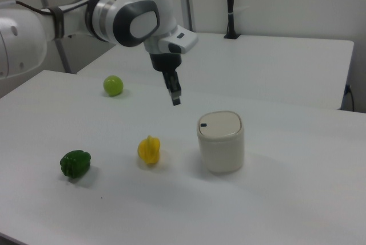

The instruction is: Close garbage bin

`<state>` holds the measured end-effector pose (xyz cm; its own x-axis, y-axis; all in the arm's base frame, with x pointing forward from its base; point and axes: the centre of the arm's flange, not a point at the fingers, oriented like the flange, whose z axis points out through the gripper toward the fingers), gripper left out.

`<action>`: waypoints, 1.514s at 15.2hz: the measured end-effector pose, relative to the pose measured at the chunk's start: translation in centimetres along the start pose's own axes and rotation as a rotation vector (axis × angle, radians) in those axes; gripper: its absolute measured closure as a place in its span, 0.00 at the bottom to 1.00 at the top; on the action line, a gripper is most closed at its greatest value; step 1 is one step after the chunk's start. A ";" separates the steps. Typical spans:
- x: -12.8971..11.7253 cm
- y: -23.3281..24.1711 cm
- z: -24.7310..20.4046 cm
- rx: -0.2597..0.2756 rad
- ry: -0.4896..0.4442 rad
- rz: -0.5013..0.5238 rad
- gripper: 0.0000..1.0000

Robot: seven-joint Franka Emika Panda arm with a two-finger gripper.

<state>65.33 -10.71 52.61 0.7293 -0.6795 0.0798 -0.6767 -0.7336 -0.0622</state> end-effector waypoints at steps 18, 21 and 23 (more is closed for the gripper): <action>-9.7 1.3 -8.6 0.090 -0.245 -0.673 0.44; -9.9 1.9 -9.1 0.091 -0.238 -0.680 0.12; -9.6 2.5 -9.3 0.095 -0.233 -0.712 0.00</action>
<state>55.71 -5.96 60.90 0.9967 -0.0179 -0.0791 -0.0304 -0.9866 -0.1605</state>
